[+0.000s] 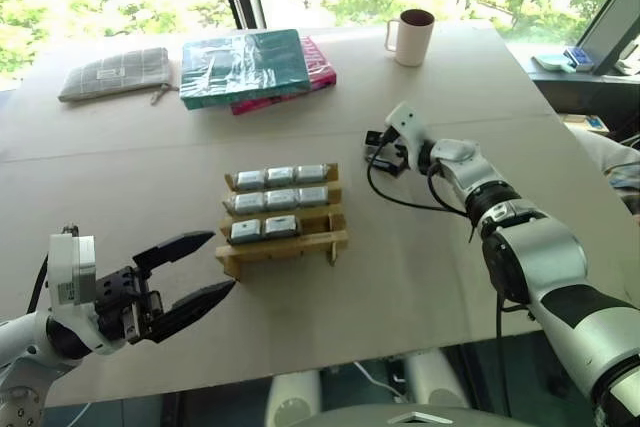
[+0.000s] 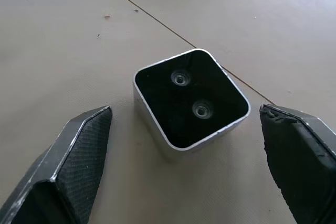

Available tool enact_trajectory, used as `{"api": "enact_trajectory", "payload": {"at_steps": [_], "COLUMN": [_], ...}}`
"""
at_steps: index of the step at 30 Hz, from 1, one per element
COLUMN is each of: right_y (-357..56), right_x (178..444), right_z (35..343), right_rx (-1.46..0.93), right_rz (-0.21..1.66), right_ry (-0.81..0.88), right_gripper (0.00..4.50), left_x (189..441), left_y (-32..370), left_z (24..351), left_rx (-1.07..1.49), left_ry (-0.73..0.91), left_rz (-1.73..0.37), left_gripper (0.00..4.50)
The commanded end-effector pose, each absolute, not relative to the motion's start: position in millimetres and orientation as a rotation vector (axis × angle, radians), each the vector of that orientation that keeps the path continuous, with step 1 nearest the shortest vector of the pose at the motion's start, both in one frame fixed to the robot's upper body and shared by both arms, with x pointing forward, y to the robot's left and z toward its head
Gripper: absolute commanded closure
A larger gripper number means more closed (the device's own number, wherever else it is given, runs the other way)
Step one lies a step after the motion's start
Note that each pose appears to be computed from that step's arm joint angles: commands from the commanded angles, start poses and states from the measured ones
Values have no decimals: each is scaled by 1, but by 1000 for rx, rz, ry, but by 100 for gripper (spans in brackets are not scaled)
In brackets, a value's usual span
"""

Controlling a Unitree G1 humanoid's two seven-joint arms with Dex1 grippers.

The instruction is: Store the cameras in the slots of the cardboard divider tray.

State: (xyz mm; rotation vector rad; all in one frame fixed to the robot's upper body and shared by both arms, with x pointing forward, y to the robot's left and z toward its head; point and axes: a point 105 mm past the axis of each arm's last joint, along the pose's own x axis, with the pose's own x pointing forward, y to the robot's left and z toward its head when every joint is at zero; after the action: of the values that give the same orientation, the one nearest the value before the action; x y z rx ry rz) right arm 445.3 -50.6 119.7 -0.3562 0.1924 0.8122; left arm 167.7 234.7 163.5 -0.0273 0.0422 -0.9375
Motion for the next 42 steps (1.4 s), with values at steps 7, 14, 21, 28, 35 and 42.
{"api": "enact_trajectory", "payload": {"at_steps": [7,14,21,28,35,42], "right_y": [-41,-47,-62,-73,-42,-38], "right_x": [443,444,432,340,282,279], "right_z": [138,145,187,237,251,254], "right_rx": [-308,-321,-384,-679,-777,-820], "right_rz": [881,880,969,1087,1140,1099], "right_ry": [124,72,-149,-370,-419,-430], "right_gripper": [141,265,265,265,265,265], "left_x": [161,167,187,233,286,305], "left_y": [238,238,217,172,104,76], "left_z": [167,170,179,198,218,232], "left_rx": [1,-33,-202,-472,-637,-696], "left_ry": [15,-5,-3,185,238,299], "left_rz": [-925,-928,-881,-924,-1094,-1211], "left_gripper": [11,11,11,11,11,11]}}
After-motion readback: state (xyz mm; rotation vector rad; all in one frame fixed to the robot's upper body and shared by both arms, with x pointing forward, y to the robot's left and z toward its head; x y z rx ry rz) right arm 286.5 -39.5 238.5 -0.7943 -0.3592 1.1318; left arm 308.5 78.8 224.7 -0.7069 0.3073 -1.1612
